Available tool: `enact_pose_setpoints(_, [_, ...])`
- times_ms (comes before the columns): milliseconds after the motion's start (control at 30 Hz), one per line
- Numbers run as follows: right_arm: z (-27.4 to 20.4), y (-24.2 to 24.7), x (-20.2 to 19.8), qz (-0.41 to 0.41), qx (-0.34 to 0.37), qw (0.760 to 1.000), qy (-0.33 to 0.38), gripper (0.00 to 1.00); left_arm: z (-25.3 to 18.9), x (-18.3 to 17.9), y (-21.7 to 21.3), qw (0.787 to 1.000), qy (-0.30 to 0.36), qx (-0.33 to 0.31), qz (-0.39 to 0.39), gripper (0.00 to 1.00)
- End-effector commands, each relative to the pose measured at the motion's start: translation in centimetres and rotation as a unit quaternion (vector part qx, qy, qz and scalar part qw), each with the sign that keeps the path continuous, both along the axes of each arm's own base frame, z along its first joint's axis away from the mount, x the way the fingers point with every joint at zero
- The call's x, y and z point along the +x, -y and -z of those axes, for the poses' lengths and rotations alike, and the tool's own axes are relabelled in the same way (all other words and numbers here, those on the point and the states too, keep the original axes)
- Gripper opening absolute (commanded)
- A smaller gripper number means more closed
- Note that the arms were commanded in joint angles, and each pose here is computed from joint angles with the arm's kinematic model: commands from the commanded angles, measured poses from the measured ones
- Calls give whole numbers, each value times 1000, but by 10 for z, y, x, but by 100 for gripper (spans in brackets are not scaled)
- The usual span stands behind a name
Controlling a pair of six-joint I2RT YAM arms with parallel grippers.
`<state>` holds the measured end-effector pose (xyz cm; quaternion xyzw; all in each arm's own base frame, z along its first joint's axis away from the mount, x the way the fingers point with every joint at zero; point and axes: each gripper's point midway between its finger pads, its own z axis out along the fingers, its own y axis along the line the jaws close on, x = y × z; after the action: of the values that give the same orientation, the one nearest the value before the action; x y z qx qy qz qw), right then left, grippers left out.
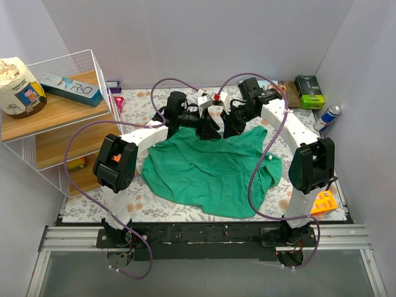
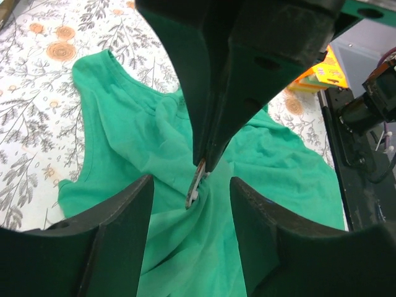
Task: Remove the brooch from the garment
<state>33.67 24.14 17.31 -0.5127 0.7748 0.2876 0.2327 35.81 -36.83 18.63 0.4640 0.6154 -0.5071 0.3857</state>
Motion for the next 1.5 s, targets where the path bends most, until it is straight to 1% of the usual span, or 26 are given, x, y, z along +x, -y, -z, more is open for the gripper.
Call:
enact_pose_setpoints(0, [-25,-5,2,5,30,999,10,1,-11,-11,5,999,13,-16,38,50])
enact_pose_setpoints(300, [-28,-9,3,3,41,999,-2,1,3,-15,10,998,28,-1,47,45])
enact_pose_setpoints(467, [-29,-11,4,2,44,999,-3,1,0,-14,14,998,37,0,50,39])
enact_pose_setpoints(667, [-26,-9,4,2,38,999,-2,1,0,-15,14,998,34,2,49,36])
enact_pose_setpoints(733, [-24,-8,3,4,36,999,-4,1,-1,-14,14,998,32,4,46,36])
enact_pose_setpoints(867, [-23,-7,4,5,32,999,-1,1,-5,-15,12,999,35,7,39,41])
enact_pose_setpoints(1000, [-22,-7,5,6,30,1000,0,1,-7,-12,10,999,31,7,28,41])
enact_pose_setpoints(1067, [-21,-6,5,6,29,1000,-1,1,-10,-12,10,1000,13,2,23,41])
enact_pose_setpoints(1233, [-19,-5,6,7,27,1000,0,1,-13,-9,9,1000,9,-5,15,39])
enact_pose_setpoints(1467, [-17,-6,6,8,24,1000,-2,1,-12,-4,6,1000,-9,-8,0,43])
